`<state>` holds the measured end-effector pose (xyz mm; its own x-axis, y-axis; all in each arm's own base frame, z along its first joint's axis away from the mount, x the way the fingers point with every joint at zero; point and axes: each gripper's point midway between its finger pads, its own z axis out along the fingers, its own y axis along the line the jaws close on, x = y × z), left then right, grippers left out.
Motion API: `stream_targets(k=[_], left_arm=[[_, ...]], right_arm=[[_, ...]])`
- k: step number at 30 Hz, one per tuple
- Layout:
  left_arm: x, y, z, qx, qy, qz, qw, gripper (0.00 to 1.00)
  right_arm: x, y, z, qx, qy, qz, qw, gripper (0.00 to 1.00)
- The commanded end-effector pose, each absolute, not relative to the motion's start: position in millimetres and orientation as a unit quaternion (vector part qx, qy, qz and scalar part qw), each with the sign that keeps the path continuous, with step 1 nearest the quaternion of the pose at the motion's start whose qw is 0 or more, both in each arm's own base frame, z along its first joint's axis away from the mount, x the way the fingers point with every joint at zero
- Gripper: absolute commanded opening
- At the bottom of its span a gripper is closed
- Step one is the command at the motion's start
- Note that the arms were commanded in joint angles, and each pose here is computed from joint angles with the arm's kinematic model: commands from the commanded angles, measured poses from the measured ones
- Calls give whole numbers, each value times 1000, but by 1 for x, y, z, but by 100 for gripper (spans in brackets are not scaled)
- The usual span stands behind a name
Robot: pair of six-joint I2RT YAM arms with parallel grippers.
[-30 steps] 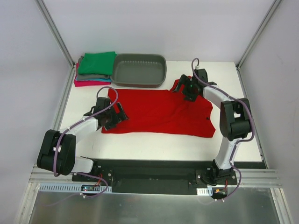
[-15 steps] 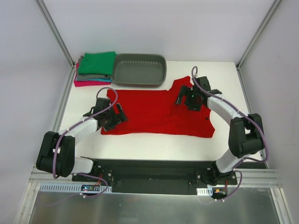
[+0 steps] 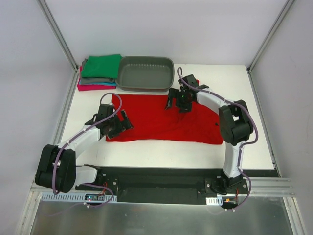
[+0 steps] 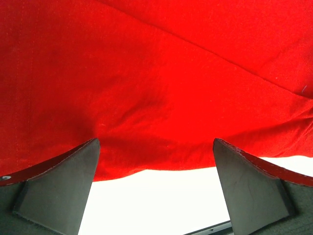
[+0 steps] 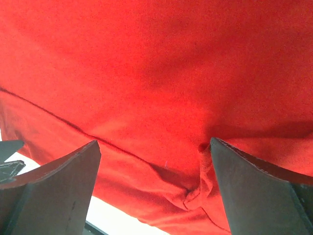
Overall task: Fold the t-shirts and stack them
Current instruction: Fold the flattened tshirt in 1/3 of the way
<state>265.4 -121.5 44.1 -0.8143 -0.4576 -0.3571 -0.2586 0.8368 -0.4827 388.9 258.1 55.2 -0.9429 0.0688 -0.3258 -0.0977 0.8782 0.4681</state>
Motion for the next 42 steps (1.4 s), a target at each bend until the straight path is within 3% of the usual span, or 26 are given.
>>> stream_targets(k=[1, 5, 11, 18, 24, 30, 33, 42], left_arm=[[256, -118, 51, -177, 930, -211, 244, 99], [256, -120, 59, -174, 926, -222, 252, 99], [262, -125, 79, -172, 915, -243, 272, 99], [292, -141, 88, -160, 912, -264, 268, 99], [310, -144, 54, -171, 929, -237, 226, 99], [272, -137, 21, -189, 940, -221, 177, 99], [228, -133, 3, -201, 944, -219, 143, 99], [167, -127, 9, -222, 927, -257, 159, 99]], right_arm=[[389, 243, 115, -60, 938, 248, 234, 96], [372, 202, 136, -46, 935, 219, 274, 96], [334, 140, 101, 23, 943, 200, 265, 96], [326, 152, 63, 37, 945, 261, 194, 96], [316, 146, 27, 99, 952, 243, 160, 96], [251, 121, 11, 164, 956, 200, 140, 96], [207, 108, 7, 188, 957, 181, 124, 96], [153, 81, 14, 208, 955, 143, 155, 96]])
